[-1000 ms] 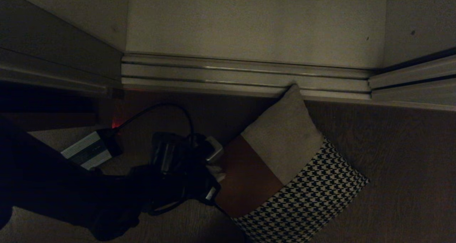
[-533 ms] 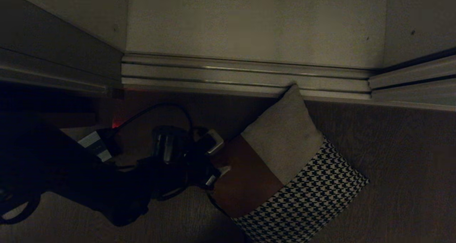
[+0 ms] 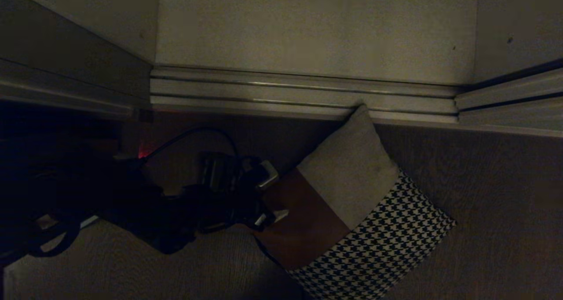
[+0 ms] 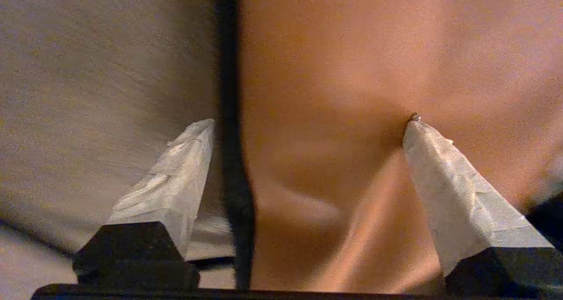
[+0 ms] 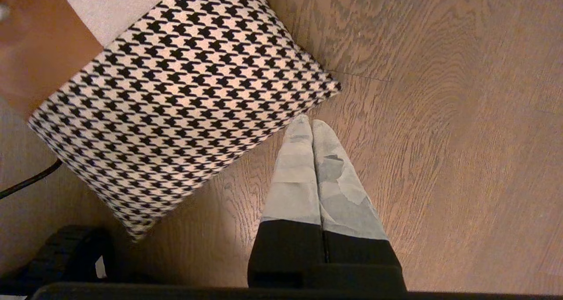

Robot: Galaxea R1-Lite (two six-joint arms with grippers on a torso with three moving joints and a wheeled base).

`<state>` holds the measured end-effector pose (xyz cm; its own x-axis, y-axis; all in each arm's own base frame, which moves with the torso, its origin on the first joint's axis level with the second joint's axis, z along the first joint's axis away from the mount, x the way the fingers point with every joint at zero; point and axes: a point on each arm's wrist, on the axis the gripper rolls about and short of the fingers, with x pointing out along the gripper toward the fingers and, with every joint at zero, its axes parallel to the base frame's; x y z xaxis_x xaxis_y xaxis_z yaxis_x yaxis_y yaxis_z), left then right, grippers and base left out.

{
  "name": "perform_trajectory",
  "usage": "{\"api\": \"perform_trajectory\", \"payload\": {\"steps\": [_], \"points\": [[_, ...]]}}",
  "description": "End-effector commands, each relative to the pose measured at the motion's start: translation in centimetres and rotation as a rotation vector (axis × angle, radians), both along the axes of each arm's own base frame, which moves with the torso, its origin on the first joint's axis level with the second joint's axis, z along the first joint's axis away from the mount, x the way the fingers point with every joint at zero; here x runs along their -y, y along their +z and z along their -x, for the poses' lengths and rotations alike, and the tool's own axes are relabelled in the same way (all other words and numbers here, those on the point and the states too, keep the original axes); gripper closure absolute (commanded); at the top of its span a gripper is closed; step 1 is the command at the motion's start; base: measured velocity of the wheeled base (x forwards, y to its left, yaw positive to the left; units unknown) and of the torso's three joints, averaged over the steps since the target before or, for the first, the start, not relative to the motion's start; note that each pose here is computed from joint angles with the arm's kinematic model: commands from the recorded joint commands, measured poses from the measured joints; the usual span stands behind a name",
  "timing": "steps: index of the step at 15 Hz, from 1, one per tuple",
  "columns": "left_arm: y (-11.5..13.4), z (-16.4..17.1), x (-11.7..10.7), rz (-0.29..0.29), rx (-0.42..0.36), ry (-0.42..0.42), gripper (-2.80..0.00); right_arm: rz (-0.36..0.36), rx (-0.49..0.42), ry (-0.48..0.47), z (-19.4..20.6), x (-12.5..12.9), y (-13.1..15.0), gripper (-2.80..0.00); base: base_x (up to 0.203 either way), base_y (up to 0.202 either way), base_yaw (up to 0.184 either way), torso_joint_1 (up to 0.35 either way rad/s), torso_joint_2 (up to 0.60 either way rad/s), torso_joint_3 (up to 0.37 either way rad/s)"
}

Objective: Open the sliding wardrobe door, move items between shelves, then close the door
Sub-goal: Place the pillow on the higher shelf

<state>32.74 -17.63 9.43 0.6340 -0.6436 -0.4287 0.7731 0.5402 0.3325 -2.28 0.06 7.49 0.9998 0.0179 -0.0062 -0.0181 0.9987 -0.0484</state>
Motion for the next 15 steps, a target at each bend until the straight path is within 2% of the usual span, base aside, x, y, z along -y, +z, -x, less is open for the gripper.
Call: {"api": "perform_trajectory", "payload": {"steps": [1,2,5,6,7,8,10,14,15], "points": [[-1.0,-0.9,-0.2,-0.014,-0.147,-0.038,-2.80,0.001,-0.003,0.001,0.0,0.0,-0.1,0.00,0.000,0.000,0.000,0.000,0.00,0.000],[-0.9,-1.5,-0.6,0.001,-0.185,-0.047,-2.80,0.001,-0.003,0.001,0.0,0.0,-0.1,0.00,0.000,0.000,0.000,0.000,0.00,0.000],[-0.4,-2.4,-1.2,0.035,-0.194,-0.050,-2.80,0.001,-0.003,0.001,0.0,0.0,-0.1,0.00,0.000,0.000,0.000,0.000,0.00,0.000],[-0.6,-2.4,-1.2,0.064,-0.235,-0.090,-2.80,0.001,-0.003,0.001,0.0,0.0,-0.1,0.00,0.000,0.000,0.000,0.000,0.00,0.000],[-0.9,-2.4,-1.2,0.082,-0.288,-0.090,-2.80,0.001,-0.003,0.001,0.0,0.0,-0.1,0.00,0.000,0.000,0.000,0.000,0.00,0.000],[-1.3,-2.5,-1.2,0.120,-0.368,-0.077,-2.80,0.001,-0.003,0.001,0.0,0.0,-0.1,0.00,0.000,0.000,0.000,0.000,0.00,0.000],[-2.0,-2.8,-1.0,0.190,-0.477,-0.079,-2.80,0.001,-0.003,0.001,0.0,0.0,-0.1,0.00,0.000,0.000,0.000,0.000,0.00,0.000],[-2.5,-3.5,-0.6,0.268,-0.577,-0.066,-2.80,0.001,-0.003,0.001,0.0,0.0,-0.1,0.00,0.000,0.000,0.000,0.000,0.00,0.000],[-2.6,-3.6,-0.5,0.274,-0.586,-0.063,0.00,0.001,-0.003,0.001,0.0,0.0,-0.1,0.00,0.000,0.000,0.000,0.000,0.00,0.000]]}}
